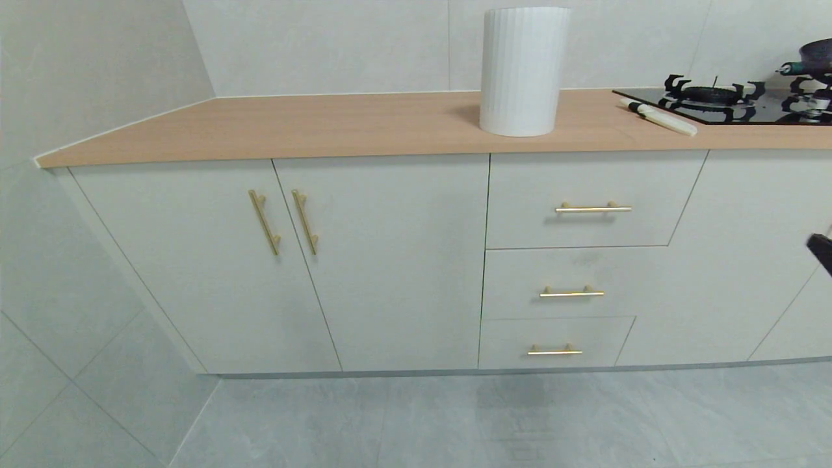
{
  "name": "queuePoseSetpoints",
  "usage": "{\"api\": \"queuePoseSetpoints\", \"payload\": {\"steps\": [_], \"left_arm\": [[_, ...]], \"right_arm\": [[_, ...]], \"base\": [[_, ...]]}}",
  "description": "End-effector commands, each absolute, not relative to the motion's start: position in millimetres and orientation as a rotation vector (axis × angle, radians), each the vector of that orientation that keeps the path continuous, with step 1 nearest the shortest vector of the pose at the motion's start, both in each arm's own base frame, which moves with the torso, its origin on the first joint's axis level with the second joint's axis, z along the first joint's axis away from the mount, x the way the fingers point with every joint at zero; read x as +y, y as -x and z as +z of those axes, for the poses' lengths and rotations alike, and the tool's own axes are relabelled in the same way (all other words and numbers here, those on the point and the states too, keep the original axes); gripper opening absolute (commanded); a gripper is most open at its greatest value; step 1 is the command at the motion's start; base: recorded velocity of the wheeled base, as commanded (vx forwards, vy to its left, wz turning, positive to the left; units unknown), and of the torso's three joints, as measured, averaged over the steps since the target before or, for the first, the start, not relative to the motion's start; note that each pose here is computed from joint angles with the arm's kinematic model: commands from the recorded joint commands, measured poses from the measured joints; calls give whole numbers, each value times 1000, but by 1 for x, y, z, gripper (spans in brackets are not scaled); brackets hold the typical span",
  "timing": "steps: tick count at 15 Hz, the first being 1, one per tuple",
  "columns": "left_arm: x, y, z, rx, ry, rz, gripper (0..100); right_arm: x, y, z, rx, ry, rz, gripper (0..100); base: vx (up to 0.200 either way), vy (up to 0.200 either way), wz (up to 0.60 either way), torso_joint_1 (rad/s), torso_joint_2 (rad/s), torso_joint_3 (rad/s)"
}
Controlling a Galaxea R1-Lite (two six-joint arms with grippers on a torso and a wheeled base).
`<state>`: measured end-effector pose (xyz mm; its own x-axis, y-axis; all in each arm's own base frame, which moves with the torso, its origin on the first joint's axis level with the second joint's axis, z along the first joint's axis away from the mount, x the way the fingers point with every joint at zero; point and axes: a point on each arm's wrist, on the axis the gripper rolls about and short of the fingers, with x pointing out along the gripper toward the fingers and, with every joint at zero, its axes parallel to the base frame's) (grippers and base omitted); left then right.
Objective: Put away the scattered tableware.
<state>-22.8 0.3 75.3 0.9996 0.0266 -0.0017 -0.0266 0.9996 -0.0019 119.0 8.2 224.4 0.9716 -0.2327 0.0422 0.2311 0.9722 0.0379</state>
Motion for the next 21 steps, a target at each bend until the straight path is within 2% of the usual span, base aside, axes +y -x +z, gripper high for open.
{"api": "queuePoseSetpoints", "payload": {"steps": [1, 5, 9, 10, 12, 15, 19, 21], "left_arm": [[0, 23, 75, 1, 3, 28, 100], [0, 23, 75, 2, 2, 28, 100], [0, 23, 75, 1, 3, 28, 100], [0, 23, 75, 1, 3, 28, 100], [0, 23, 75, 1, 3, 28, 100], [0, 23, 75, 1, 3, 28, 100], [0, 23, 75, 1, 3, 28, 100], [0, 23, 75, 1, 3, 28, 100]], "right_arm": [[-7, -18, 195, -155, 35, -289, 100], [-12, 42, 171, -159, 72, -359, 100], [-9, 56, 146, -199, 131, -431, 100], [-9, 52, 139, -176, 131, -415, 100], [-6, 37, 114, -138, 52, -253, 100], [-2, 23, 84, -78, 34, -104, 100], [0, 23, 75, 11, -8, 9, 100], [0, 23, 76, 2, -3, 9, 100]], "base": [[0, 0, 0, 0, 0, 0], [0, 0, 0, 0, 0, 0], [0, 0, 0, 0, 0, 0], [0, 0, 0, 0, 0, 0], [0, 0, 0, 0, 0, 0], [0, 0, 0, 0, 0, 0], [0, 0, 0, 0, 0, 0], [0, 0, 0, 0, 0, 0]]}}
